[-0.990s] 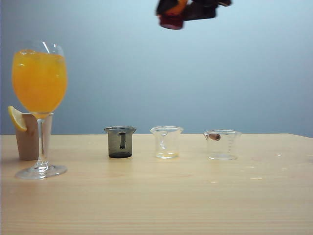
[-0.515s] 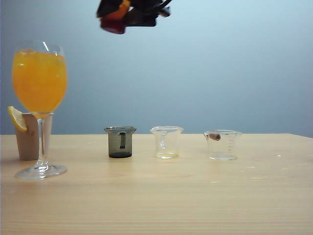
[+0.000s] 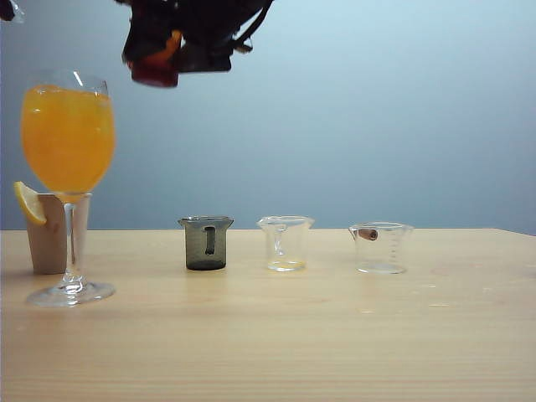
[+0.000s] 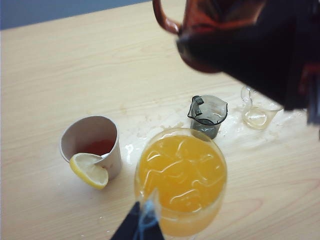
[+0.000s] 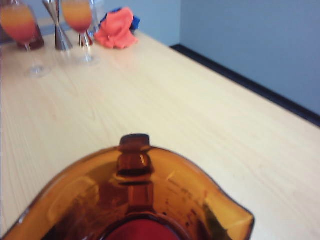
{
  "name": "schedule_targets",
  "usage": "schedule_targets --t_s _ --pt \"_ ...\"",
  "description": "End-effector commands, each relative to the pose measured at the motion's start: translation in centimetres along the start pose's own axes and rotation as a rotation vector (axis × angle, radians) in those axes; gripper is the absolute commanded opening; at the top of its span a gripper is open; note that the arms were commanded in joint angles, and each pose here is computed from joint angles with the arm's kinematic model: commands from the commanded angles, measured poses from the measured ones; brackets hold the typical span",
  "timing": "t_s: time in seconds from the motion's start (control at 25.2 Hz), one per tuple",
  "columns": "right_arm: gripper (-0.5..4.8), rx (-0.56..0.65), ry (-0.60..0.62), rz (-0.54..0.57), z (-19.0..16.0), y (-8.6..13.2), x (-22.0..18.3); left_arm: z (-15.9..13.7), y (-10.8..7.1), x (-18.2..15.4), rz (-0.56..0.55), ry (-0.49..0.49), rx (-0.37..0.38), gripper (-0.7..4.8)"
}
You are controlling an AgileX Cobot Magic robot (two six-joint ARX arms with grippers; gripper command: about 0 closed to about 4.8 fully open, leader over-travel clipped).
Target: Pick up the fourth measuring cup from the left, pour the grenadine inside into the goblet, and finally put the measuring cup back in its original place.
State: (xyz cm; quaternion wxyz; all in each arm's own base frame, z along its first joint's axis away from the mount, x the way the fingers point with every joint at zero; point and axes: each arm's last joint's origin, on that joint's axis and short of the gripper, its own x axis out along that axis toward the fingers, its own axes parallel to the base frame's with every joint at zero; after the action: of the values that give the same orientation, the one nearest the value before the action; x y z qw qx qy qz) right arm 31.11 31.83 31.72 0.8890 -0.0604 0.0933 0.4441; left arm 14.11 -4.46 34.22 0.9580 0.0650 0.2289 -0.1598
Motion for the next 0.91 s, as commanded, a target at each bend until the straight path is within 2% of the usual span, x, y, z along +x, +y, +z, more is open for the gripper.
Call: schedule_targets --t_s 0.04,0.36,0.91 --pt "2.51 -0.062 -0.029 0.016 0.6 0.8 -0.1 0.2 0.6 -0.2 -0.011 -0.020 -0.019 -0.05" --pt "2.51 -0.177 -0.039 0.030 0.8 2.7 0.1 0.1 0.7 -0.2 -0.003 -0.016 -0.021 -0.04" --pt "2.51 -0.183 -0.053 0.035 0.9 2.9 0.1 0.1 0.7 -0.2 -0.004 -0.016 -0.021 -0.04"
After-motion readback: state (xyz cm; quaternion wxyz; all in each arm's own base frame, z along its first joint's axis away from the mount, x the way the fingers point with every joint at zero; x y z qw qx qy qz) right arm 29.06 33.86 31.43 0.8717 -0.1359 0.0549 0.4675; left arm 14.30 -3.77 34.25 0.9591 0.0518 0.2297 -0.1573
